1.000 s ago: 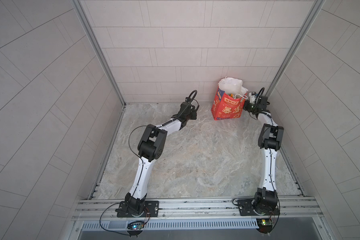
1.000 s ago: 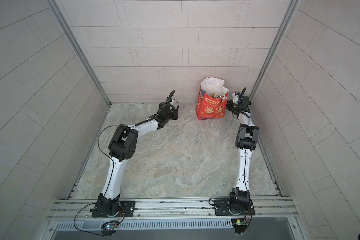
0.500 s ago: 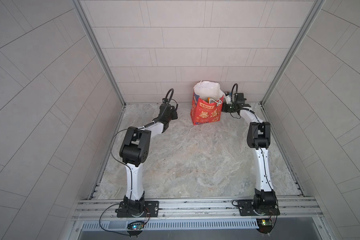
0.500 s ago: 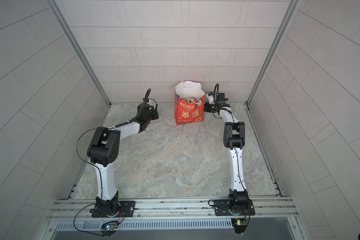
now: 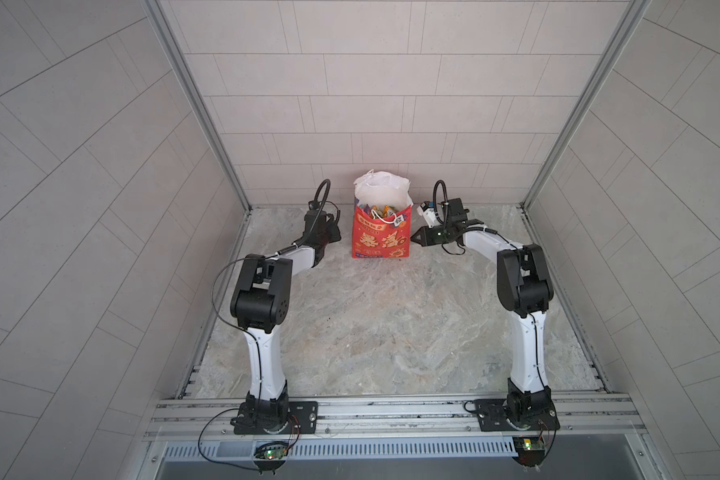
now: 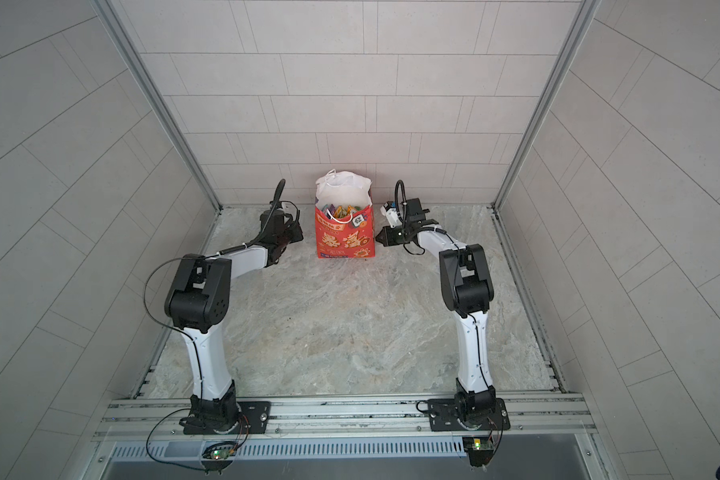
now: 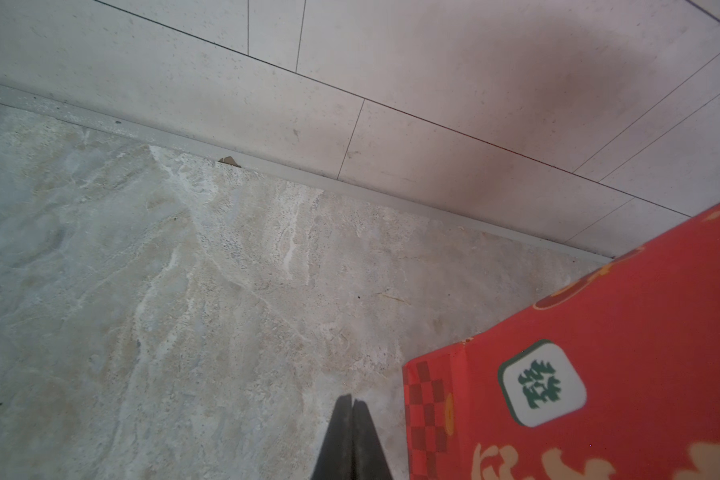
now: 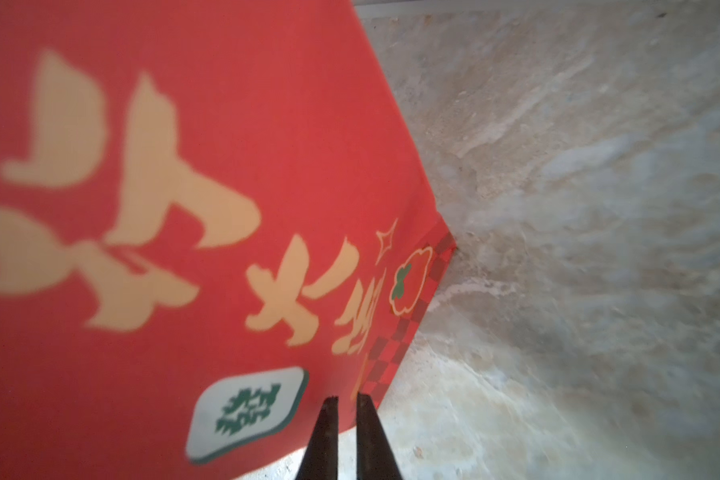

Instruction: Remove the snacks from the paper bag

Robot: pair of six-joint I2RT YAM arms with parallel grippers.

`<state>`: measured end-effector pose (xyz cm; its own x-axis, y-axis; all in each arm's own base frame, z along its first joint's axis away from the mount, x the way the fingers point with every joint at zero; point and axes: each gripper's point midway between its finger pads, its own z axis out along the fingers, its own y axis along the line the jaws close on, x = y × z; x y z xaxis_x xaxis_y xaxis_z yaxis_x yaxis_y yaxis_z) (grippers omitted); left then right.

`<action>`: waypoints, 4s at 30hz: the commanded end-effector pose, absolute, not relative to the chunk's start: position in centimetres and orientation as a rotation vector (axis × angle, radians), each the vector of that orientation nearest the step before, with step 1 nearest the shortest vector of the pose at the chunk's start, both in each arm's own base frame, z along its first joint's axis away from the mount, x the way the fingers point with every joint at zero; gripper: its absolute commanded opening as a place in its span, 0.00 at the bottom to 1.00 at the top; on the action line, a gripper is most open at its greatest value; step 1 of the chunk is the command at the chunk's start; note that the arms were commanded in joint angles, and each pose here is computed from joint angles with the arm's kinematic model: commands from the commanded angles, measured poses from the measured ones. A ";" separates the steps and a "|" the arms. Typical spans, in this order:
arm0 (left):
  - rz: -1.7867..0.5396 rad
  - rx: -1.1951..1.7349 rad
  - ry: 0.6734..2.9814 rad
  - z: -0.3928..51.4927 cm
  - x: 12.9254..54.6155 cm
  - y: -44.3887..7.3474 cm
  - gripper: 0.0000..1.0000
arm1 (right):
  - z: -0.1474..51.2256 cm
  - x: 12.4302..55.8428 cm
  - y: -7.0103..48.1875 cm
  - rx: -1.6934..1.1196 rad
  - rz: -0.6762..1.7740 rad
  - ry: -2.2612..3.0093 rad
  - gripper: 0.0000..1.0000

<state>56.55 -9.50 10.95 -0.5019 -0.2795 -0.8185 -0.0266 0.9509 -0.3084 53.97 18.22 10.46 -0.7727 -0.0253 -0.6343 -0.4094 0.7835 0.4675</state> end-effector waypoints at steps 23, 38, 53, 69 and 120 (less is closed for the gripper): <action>-0.581 0.062 2.109 10.2 54.6 -18.7 0.00 | 14.4 64.0 10.9 0.253 0.805 2.202 0.26; -0.603 -0.079 2.059 12.7 60.8 -11.6 0.00 | 12.5 66.3 15.5 0.172 0.880 2.240 0.30; -0.949 -0.023 2.021 10.0 68.4 -16.9 0.00 | 11.5 67.5 20.4 0.107 1.078 2.160 0.30; -0.991 0.170 2.028 9.6 63.4 -20.3 0.00 | 12.0 63.3 23.7 -0.203 1.135 2.172 0.30; -0.461 -0.120 2.088 24.0 34.7 -12.5 0.95 | 29.4 45.7 16.0 -0.610 0.269 2.267 0.72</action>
